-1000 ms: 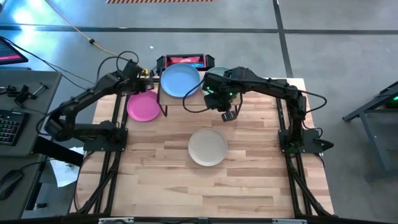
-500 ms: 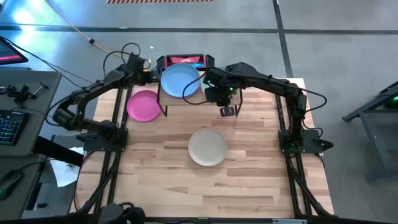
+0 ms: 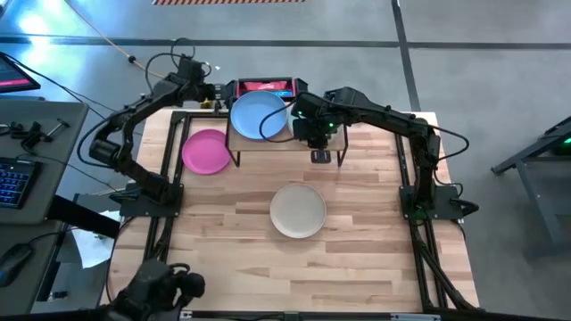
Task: Place and stack plates onto a shelf
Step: Stack the pink plate on top of the blue stacked plates on the shelf
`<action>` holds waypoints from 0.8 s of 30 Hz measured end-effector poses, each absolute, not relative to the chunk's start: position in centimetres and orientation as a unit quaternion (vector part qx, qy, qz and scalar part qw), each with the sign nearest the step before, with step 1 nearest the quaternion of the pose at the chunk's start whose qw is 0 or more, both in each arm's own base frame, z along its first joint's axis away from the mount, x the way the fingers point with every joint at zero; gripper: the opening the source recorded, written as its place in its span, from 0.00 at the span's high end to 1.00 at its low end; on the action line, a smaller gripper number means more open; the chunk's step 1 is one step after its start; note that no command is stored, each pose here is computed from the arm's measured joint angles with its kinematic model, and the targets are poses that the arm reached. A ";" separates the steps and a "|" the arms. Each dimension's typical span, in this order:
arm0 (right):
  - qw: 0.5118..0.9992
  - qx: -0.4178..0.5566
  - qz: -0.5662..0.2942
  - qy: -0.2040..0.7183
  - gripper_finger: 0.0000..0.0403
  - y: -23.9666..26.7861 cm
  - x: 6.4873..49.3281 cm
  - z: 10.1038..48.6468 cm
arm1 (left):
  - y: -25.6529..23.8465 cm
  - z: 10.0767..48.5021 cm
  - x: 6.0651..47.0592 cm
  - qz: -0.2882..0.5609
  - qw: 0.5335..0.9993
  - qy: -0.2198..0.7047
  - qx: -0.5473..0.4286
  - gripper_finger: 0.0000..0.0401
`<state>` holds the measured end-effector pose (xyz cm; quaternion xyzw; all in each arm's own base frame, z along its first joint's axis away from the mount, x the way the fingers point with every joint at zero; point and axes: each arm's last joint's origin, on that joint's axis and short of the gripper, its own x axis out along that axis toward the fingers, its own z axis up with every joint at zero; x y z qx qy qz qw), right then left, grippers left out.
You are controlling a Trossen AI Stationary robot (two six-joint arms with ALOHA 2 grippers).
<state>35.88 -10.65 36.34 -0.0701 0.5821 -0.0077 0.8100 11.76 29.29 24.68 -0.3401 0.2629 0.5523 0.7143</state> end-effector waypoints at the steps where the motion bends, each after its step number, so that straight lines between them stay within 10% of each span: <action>1: 0.810 -0.067 -0.010 0.582 0.86 -10.7 35.9 36.3 | 29.3 24.7 11.6 0.550 0.714 0.276 -0.334 0.83; 24: 0.826 -0.075 -0.034 0.558 0.86 -11.0 36.4 36.6 | 28.5 24.1 11.1 0.442 0.752 0.465 -0.150 0.83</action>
